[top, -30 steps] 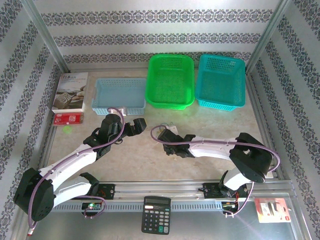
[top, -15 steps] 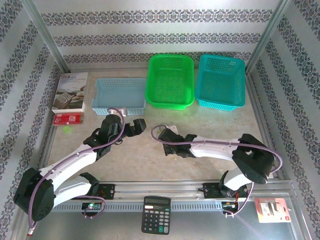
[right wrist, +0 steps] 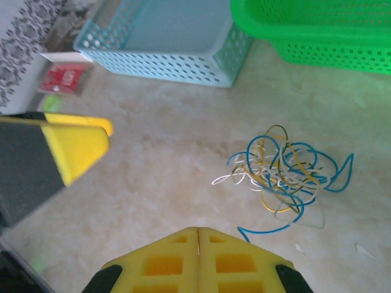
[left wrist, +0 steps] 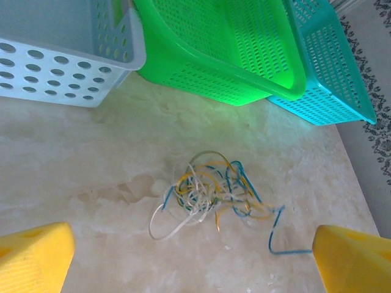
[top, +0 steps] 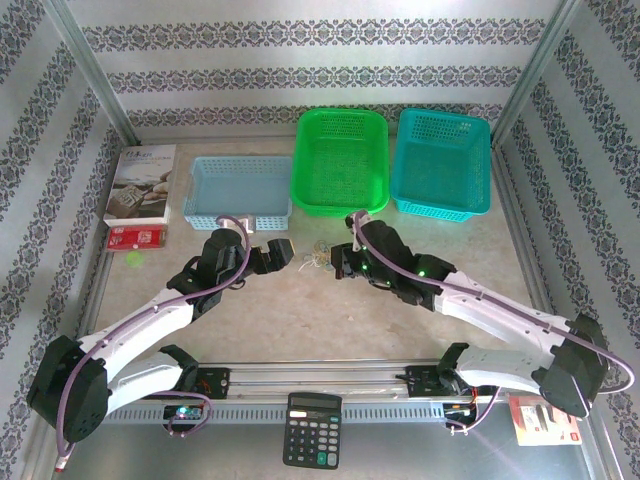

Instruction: Untangle the cables

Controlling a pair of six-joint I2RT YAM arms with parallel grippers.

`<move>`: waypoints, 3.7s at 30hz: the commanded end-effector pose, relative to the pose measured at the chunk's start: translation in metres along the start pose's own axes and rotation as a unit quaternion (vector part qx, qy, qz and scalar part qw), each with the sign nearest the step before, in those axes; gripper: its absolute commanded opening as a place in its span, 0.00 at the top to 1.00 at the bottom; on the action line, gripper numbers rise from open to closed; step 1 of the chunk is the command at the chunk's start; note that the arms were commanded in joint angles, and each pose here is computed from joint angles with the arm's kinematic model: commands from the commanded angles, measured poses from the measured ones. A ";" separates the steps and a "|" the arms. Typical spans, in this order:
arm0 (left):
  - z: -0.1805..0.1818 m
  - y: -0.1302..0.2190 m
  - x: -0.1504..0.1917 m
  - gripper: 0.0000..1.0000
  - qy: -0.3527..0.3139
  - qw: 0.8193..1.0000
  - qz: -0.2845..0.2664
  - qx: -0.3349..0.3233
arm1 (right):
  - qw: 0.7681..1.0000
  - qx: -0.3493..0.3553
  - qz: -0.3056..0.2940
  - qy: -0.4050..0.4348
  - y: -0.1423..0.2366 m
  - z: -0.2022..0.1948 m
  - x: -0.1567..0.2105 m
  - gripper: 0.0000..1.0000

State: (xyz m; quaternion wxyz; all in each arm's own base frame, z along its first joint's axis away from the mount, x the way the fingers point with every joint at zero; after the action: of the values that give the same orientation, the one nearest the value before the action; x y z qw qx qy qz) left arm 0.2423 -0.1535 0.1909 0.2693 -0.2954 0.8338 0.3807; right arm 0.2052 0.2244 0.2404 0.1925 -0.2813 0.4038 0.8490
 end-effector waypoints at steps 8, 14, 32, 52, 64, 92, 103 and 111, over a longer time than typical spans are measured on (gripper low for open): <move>-0.020 0.009 -0.004 0.00 -0.071 0.995 -0.010 0.063 | 0.992 -0.113 -0.025 -0.040 0.018 0.033 -0.037 1.00; -0.028 0.011 -0.006 0.00 -0.109 0.990 -0.014 0.083 | 0.988 -0.148 -0.042 -0.032 0.033 0.053 -0.058 1.00; -0.066 -0.013 0.008 0.00 -0.226 0.964 -0.013 0.138 | 0.984 -0.168 -0.062 -0.025 0.043 0.070 -0.078 1.00; -0.052 -0.076 0.033 0.27 -0.224 0.971 0.005 0.088 | 0.978 -0.180 -0.096 -0.032 0.053 0.077 -0.103 1.00; -0.024 -0.090 0.066 0.31 -0.202 0.976 0.037 0.068 | 0.956 -0.223 -0.188 -0.036 0.108 0.089 -0.171 1.00; -0.007 -0.085 0.088 0.47 -0.178 0.980 0.066 0.066 | 0.918 -0.285 -0.273 -0.037 0.193 0.100 -0.216 1.00; -0.047 -0.042 0.042 0.22 -0.211 0.971 0.002 0.111 | 0.932 -0.262 -0.244 -0.057 0.164 0.079 -0.195 1.00; -0.082 -0.029 0.015 0.14 -0.256 0.952 -0.016 0.165 | 0.935 -0.272 -0.211 -0.084 0.135 0.072 -0.178 1.00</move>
State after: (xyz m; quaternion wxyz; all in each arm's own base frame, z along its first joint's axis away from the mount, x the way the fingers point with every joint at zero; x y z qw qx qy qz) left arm 0.2382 -0.2282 0.2066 0.5029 -0.1928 0.7858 0.3042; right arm 0.2518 0.1795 0.4571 0.3214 -0.3173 0.1076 0.8857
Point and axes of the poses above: each hand's point on the last joint's axis, 136 mm out from that joint toward the fingers, its own y axis back along the fingers, its own z axis along the line the jaws close on, x = y × z, the point moved 7 cm from there along y, back along the fingers, and after that the axes turned 3 degrees about -y, right-handed, at the moved point
